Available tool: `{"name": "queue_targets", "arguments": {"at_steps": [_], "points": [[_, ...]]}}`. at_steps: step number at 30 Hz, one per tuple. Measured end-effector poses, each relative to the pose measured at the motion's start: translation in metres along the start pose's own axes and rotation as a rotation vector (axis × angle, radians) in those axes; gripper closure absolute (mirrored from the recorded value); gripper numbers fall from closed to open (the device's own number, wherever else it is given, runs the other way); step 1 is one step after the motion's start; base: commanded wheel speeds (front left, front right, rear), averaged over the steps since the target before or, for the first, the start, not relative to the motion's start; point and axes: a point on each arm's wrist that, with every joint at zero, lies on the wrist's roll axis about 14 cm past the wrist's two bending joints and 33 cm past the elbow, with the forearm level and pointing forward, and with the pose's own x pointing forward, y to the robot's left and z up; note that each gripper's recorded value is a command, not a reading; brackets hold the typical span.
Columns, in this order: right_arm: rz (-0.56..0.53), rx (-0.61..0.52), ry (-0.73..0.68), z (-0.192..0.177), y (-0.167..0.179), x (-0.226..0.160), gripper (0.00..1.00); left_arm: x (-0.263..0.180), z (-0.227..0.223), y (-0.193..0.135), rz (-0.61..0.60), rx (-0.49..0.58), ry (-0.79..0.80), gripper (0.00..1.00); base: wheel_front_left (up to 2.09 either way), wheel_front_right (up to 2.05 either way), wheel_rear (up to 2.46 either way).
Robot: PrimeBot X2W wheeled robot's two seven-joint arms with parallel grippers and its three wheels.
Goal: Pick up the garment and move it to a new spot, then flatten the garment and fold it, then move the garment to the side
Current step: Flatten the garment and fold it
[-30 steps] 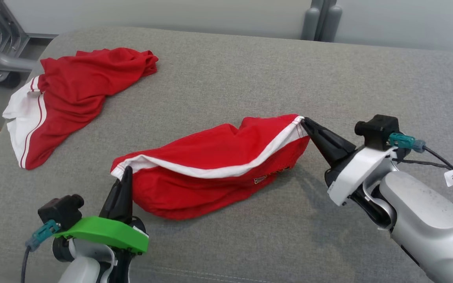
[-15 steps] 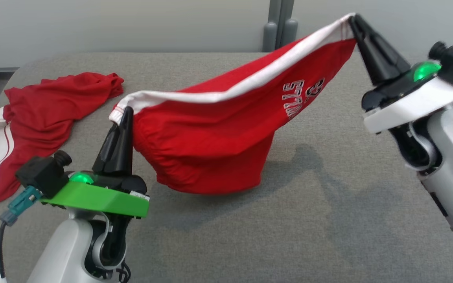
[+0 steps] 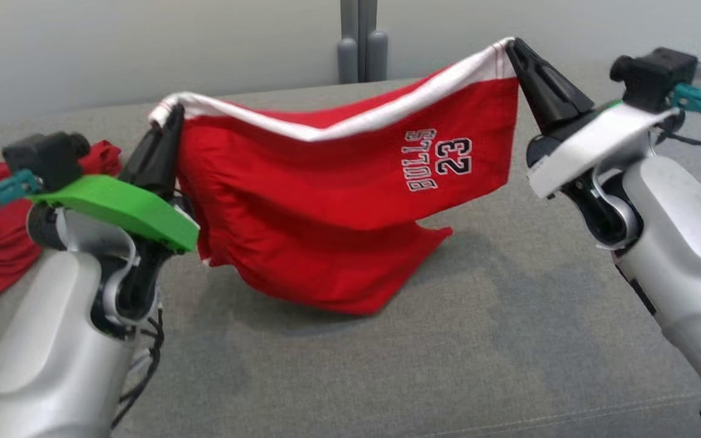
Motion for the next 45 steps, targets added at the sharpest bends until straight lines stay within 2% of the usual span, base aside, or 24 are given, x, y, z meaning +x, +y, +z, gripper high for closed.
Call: {"name": "queue_targets", "arguments": {"at_steps": [2, 4, 5, 7, 8, 9, 10, 11, 13, 16, 20, 22, 24, 28, 36, 40, 45], "points": [[0.000, -0.048, 0.023, 0.004, -0.003, 0.013, 1.00, 0.016, 0.011, 0.008, 0.030, -0.009, -0.014, 1.00, 0.00, 0.00, 0.00], [-0.016, -0.127, -0.097, 0.055, -0.012, 0.032, 1.00, 0.033, 0.050, 0.006, 0.028, -0.004, -0.120, 1.00, 0.00, 0.00, 0.00], [-0.054, -0.154, -0.208, 0.098, -0.021, 0.040, 1.00, 0.043, 0.081, -0.007, -0.010, -0.001, -0.206, 1.00, 0.00, 0.00, 0.00], [-0.096, -0.219, -0.429, 0.186, -0.032, 0.044, 1.00, 0.054, 0.148, -0.054, -0.136, -0.003, -0.392, 1.00, 0.00, 0.00, 0.00], [-0.095, -0.253, -0.503, 0.216, -0.032, 0.042, 1.00, 0.054, 0.173, -0.077, -0.201, -0.004, -0.461, 1.00, 0.00, 0.00, 0.00], [-0.093, -0.280, -0.539, 0.231, -0.032, 0.041, 1.00, 0.054, 0.187, -0.093, -0.250, -0.001, -0.497, 1.00, 0.00, 0.00, 0.00], [-0.094, -0.287, -0.539, 0.232, -0.035, 0.042, 1.00, 0.054, 0.191, -0.100, -0.278, 0.002, -0.509, 1.00, 0.00, 0.00, 0.00], [-0.097, -0.284, -0.512, 0.220, -0.039, 0.045, 1.00, 0.056, 0.186, -0.098, -0.284, 0.000, -0.499, 1.00, 0.00, 0.00, 0.00], [-0.083, -0.258, -0.397, 0.169, -0.044, 0.051, 1.00, 0.065, 0.152, -0.085, -0.267, -0.010, -0.396, 1.00, 0.00, 0.00, 0.00], [-0.082, -0.129, -0.166, 0.059, -0.044, 0.042, 1.00, 0.063, 0.053, -0.050, -0.197, -0.034, -0.139, 1.00, 0.00, 0.00, 0.00], [-0.150, 0.071, 0.128, -0.074, -0.040, -0.011, 1.00, 0.017, -0.084, -0.009, -0.084, -0.104, 0.207, 1.00, 0.00, 0.00, 0.00], [-0.189, 0.167, 0.230, -0.119, -0.031, -0.039, 1.00, -0.012, -0.127, 0.004, -0.032, -0.146, 0.309, 1.00, 0.00, 0.00, 0.00], [-0.206, 0.237, 0.293, -0.147, -0.018, -0.057, 1.00, -0.030, -0.148, 0.022, 0.040, -0.171, 0.342, 1.00, 0.00, 0.00, 0.00], [-0.207, 0.292, 0.324, -0.162, -0.004, -0.069, 1.00, -0.044, -0.160, 0.039, 0.090, -0.179, 0.344, 1.00, 0.00, 0.00, 0.00], [-0.240, 0.265, 0.291, -0.148, -0.010, -0.093, 1.00, -0.058, -0.152, 0.044, 0.109, -0.185, 0.258, 1.00, 0.00, 0.00, 0.00], [-0.276, 0.267, 0.288, -0.144, -0.014, -0.115, 1.00, -0.082, -0.162, 0.043, 0.131, -0.198, 0.289, 1.00, 0.00, 0.00, 0.00], [-0.264, 0.295, 0.293, -0.144, 0.003, -0.133, 1.00, -0.111, -0.171, 0.044, 0.154, -0.203, 0.334, 1.00, 0.00, 0.00, 0.00]]}}
